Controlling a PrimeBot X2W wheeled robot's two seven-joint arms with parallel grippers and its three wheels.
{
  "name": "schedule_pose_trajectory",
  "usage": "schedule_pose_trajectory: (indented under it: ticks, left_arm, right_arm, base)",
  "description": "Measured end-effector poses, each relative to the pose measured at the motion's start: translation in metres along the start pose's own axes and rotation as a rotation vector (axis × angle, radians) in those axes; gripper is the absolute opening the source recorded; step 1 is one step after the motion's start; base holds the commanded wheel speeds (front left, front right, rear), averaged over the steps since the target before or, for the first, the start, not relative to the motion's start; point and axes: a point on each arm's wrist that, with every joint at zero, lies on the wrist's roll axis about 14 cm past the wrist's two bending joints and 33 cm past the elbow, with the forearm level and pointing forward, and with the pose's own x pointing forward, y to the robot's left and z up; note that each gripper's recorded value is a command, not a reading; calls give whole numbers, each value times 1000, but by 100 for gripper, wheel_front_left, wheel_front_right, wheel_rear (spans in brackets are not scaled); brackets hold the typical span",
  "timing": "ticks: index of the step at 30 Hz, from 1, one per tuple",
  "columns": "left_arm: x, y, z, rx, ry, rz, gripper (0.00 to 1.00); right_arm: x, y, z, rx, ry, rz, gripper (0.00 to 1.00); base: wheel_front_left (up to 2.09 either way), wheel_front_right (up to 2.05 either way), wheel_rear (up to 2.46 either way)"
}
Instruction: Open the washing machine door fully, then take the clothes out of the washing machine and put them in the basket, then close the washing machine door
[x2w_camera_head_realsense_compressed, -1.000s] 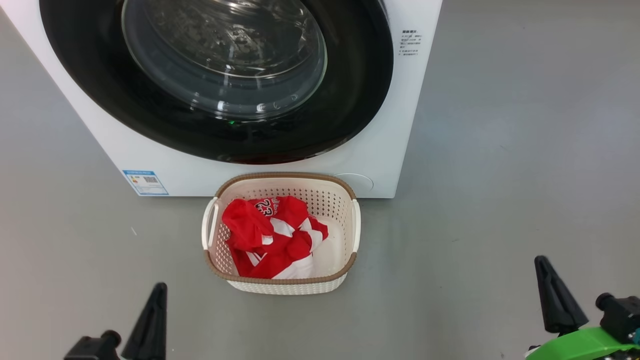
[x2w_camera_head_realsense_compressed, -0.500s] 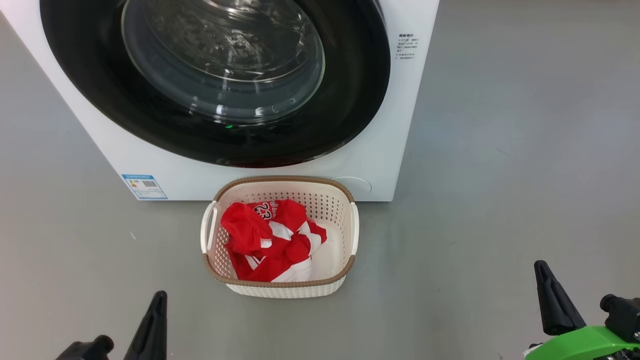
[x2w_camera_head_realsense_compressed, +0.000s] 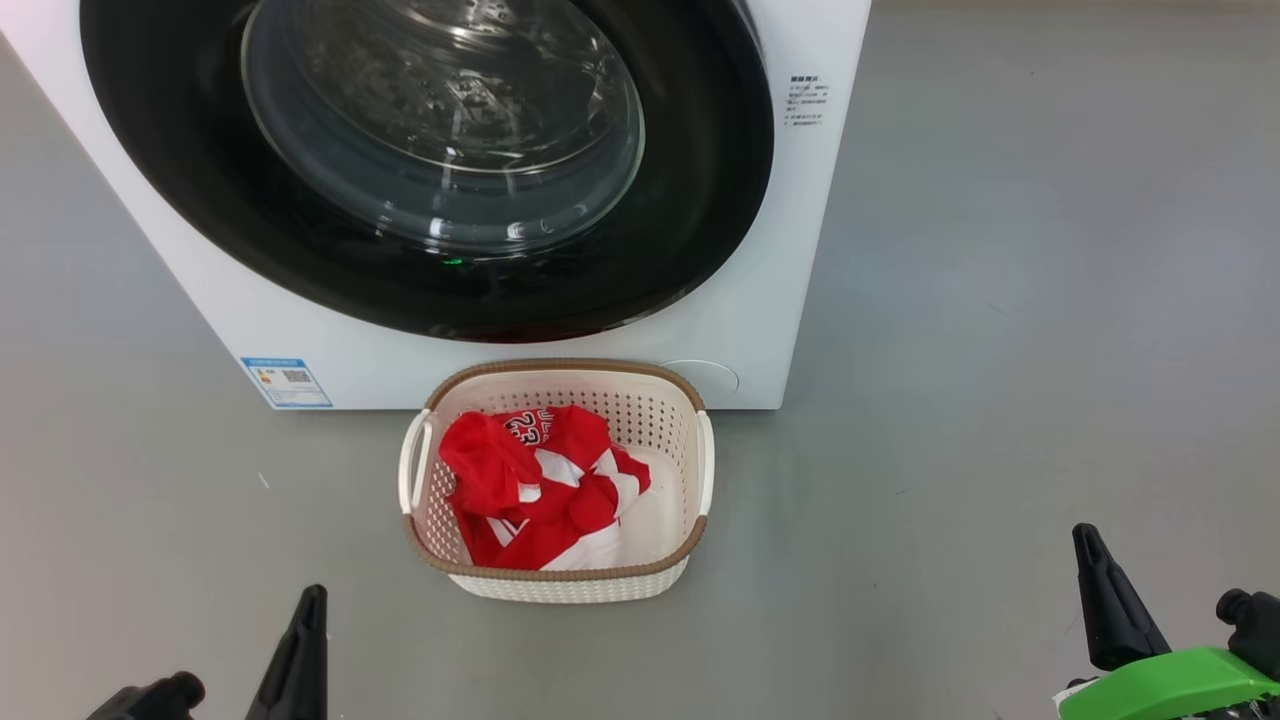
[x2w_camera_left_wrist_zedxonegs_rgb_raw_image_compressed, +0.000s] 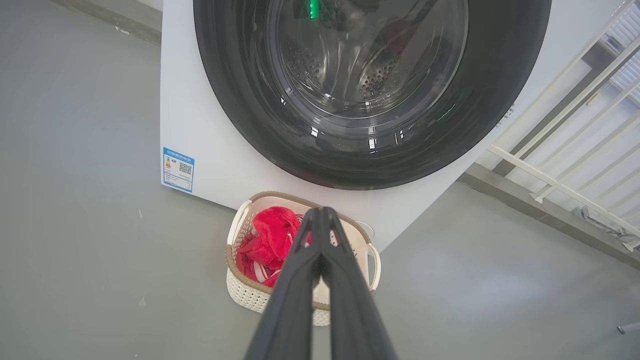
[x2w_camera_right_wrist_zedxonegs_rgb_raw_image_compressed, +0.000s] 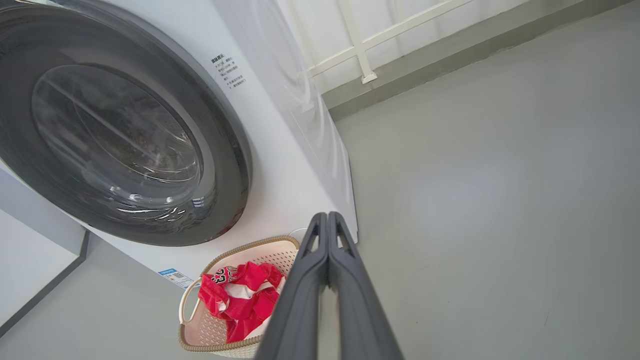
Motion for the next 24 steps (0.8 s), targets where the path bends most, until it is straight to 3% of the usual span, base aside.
schedule_pose_trajectory:
  ticks: [24]
  left_arm:
    - [2,-2,1,-262,11,17,0]
  right_arm:
    - [2,3,6,247,0,-17,0]
  base:
    - [0,0,0]
